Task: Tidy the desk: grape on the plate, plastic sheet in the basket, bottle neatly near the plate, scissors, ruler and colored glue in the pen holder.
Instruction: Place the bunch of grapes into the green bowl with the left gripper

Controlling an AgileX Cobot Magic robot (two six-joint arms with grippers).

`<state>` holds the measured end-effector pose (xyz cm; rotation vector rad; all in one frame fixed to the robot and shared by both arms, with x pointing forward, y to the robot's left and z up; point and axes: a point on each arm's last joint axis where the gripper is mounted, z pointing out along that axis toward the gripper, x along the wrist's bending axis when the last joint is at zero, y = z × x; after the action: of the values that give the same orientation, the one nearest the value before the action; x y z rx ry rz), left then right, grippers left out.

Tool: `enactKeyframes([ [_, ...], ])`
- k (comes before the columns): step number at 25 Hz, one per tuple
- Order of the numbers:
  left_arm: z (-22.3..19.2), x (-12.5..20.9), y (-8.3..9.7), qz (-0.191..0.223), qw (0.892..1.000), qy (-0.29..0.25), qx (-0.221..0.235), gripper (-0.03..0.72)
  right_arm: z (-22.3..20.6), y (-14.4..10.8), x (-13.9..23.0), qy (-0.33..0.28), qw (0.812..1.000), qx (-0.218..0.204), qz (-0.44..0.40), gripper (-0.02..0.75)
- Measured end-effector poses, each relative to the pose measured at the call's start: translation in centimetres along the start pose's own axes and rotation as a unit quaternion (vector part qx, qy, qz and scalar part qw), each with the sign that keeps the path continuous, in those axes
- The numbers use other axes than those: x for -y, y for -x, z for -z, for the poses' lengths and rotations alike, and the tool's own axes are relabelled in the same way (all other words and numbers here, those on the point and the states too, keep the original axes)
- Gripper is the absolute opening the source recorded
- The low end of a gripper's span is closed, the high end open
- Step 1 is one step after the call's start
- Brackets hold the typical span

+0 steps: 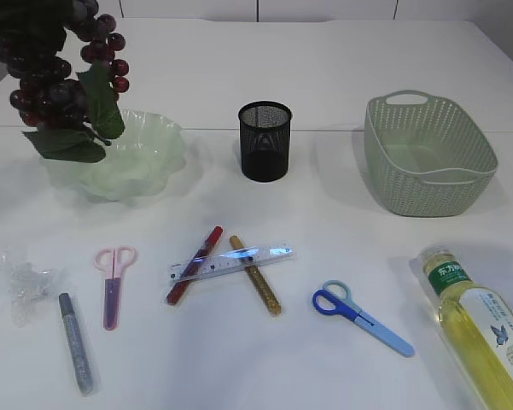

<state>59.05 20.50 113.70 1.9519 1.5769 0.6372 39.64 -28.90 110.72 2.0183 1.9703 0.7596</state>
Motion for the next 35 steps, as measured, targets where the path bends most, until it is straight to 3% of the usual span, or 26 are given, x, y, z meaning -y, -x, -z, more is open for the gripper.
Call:
enactKeyframes([
  [11, -10.8, -2.9, -2.8, 0.044, 0.999, -0.007, -0.018, 0.173, 0.0, 0.0, 0.0, -0.001, 1.0, 0.0, 0.0, 0.521],
  [20, -17.3, -1.6, -3.9, 0.049, 0.999, 0.0, -0.023, 0.19, 0.0, 0.0, 0.1, -0.004, 1.0, 0.0, 0.0, 0.521],
  [23, -18.6, -0.9, -4.3, 0.052, 0.998, -0.01, -0.026, 0.275, 0.0, 0.0, 0.1, -0.004, 1.0, 0.0, 0.0, 0.521],
  [26, -18.8, -0.8, -4.7, 0.056, 0.998, -0.012, -0.029, 0.429, 0.0, 0.0, 0.1, -0.004, 1.0, 0.0, 0.0, 0.521],
  [28, -18.8, -0.9, -4.8, 0.057, 0.998, -0.009, -0.03, 0.493, 0.0, 0.0, 0.1, -0.004, 1.0, 0.0, 0.0, 0.521],
  [35, -16.8, -1.0, -4.8, 0.07, 0.996, -0.043, -0.028, 0.534, 0.0, 0.0, 0.1, -0.004, 1.0, 0.0, 0.0, 0.521],
])
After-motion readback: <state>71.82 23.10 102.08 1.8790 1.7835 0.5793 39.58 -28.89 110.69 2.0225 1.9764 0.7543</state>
